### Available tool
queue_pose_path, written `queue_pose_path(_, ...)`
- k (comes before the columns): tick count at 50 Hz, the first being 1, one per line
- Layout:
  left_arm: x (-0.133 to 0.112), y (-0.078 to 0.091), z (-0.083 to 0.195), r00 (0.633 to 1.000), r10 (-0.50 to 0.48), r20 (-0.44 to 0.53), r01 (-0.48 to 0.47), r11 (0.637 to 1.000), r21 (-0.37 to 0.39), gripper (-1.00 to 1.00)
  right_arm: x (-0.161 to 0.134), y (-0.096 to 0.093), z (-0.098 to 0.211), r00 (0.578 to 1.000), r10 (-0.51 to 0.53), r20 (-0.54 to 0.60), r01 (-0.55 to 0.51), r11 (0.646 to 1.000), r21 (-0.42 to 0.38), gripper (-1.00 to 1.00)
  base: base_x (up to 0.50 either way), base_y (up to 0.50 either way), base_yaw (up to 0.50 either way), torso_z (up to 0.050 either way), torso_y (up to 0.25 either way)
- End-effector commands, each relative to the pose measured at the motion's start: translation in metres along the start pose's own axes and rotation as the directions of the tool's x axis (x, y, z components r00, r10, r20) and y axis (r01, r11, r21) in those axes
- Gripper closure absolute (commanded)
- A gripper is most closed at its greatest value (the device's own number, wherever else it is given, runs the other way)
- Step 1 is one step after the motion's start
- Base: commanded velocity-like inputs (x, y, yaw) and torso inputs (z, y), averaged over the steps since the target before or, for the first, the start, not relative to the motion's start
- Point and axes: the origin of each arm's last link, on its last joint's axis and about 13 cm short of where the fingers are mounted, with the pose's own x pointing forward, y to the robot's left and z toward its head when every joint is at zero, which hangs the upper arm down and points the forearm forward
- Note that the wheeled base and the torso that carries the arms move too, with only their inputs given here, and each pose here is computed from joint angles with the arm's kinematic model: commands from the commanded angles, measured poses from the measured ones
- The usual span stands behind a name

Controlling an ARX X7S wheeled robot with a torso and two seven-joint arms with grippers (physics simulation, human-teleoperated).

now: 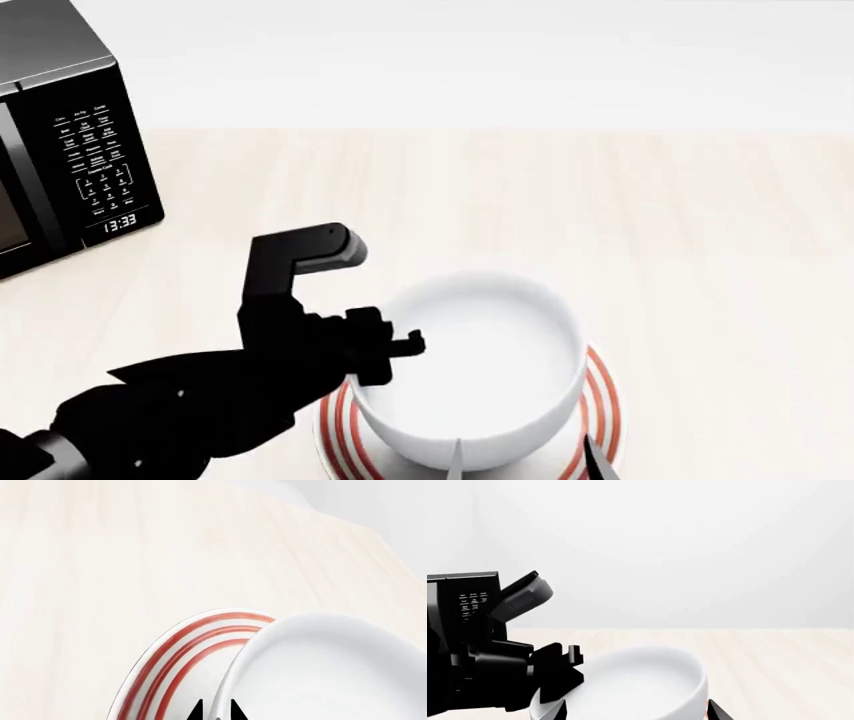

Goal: Pick up the white bowl and put it on the plate.

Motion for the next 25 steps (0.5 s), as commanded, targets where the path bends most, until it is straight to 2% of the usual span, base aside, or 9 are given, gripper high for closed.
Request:
queue_pose_path(1, 0.0018, -0.0118, 0.0021, 0.997, -0.08, 0.013, 0.081, 0.996, -0.031, 1.0, 0.0031, -0.0004, 0.001, 1.0, 0.002, 0.019, -0.002, 1.0, -0.007, -1.0, 0.0, 0.0, 0.0, 0.0, 0.0)
queue_pose_path(10, 0.0019, -0.0128, -0.0008, 0.997, -0.075, 0.003, 0.075, 0.997, -0.028, 1.0, 0.0027, -0.0002, 0.0013, 1.0, 0.005, 0.02, -0.004, 1.0, -0.007, -1.0, 0.0, 0.0, 0.0, 0.0, 0.001)
queue_pose_path(11, 0.0019, -0.0126, -0.0003, 0.997, -0.072, 0.005, 0.072, 0.997, -0.03, -1.0, 0.0029, -0.0003, 0.0014, 1.0, 0.005, 0.021, -0.005, 1.0, -0.007, -1.0, 0.0, 0.0, 0.0, 0.0, 0.0)
queue_pose_path(25, 0.0022, -0.0114, 0.0029, 0.998, -0.053, 0.03, 0.054, 0.998, -0.016, -1.0, 0.0038, -0.001, 0.0004, 1.0, 0.005, 0.018, -0.005, 1.0, -0.003, -1.0, 0.0, 0.0, 0.0, 0.0, 0.0)
